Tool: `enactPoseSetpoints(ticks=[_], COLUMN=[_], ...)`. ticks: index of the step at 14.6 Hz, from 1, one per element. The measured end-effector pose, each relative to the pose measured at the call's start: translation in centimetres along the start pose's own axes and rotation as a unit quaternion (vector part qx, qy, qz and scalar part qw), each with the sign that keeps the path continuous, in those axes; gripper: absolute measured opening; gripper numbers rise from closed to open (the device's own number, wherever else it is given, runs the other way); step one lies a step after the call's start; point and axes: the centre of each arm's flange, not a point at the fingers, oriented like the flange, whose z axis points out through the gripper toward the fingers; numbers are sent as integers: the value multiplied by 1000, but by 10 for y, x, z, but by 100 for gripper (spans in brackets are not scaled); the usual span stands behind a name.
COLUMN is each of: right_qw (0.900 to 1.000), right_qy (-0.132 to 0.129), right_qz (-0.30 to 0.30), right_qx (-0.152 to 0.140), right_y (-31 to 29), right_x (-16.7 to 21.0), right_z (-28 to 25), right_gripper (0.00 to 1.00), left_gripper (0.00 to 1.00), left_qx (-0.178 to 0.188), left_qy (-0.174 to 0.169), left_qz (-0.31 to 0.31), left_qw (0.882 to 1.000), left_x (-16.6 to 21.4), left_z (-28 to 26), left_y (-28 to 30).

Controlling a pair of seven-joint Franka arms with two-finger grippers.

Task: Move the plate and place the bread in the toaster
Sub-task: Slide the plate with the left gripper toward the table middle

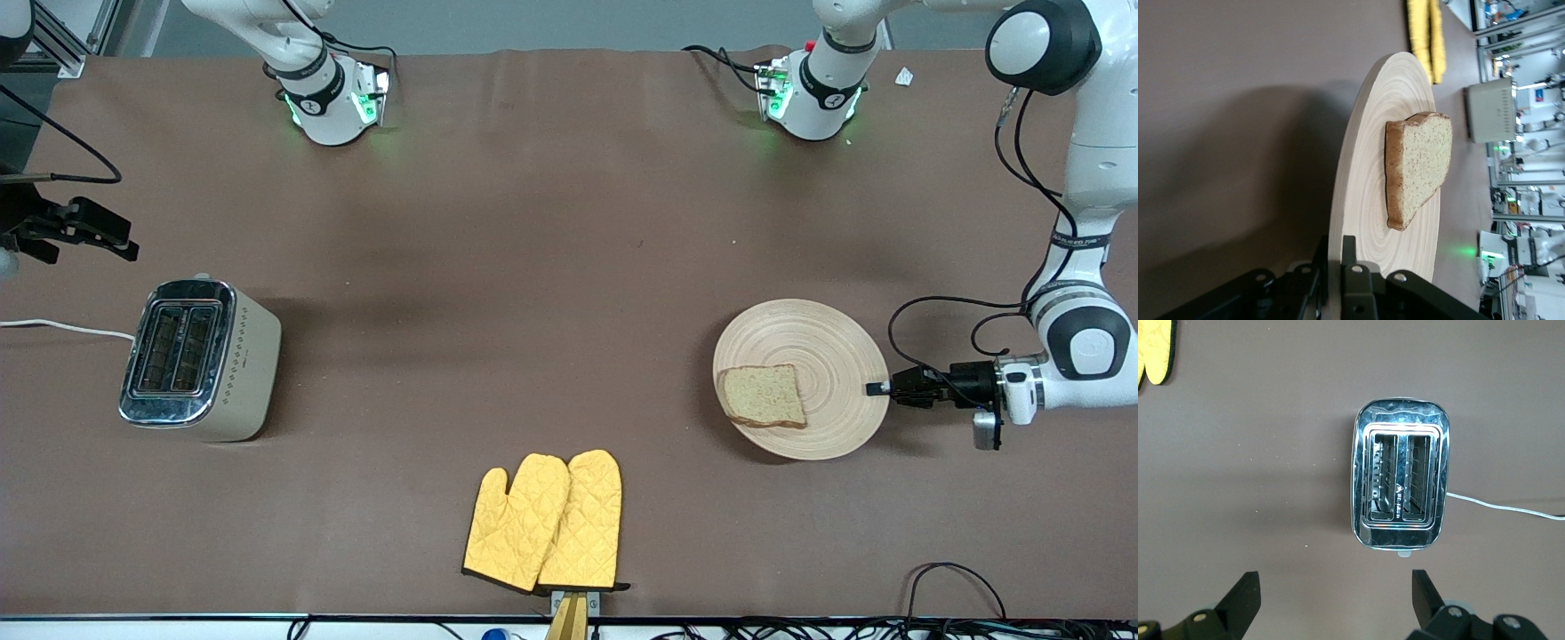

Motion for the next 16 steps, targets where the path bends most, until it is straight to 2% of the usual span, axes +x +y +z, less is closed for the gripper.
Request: enactPoseSetpoints(ticks=[4, 8, 12, 16], right_qw=[1000, 1000, 1000, 1000], right_qy=[0, 0, -1, -4], right_qz=[-1, 0, 0, 2], right_qx=[0, 0, 0, 2], right_y=[3, 3, 3, 6], right_x=[0, 0, 0, -1], right_z=[0, 0, 0, 2], right_gripper=[100, 100, 100, 100], left_gripper=[9, 9, 9, 9], left_qx=[-33, -49, -39, -17], left_qy=[-14, -10, 21, -1], left_qz=[6, -1, -20, -20], left_qw=[999, 999, 999, 1000], left_x=[29, 34, 23, 12], left_z=[38, 99, 187, 277], left_y=[51, 91, 124, 168])
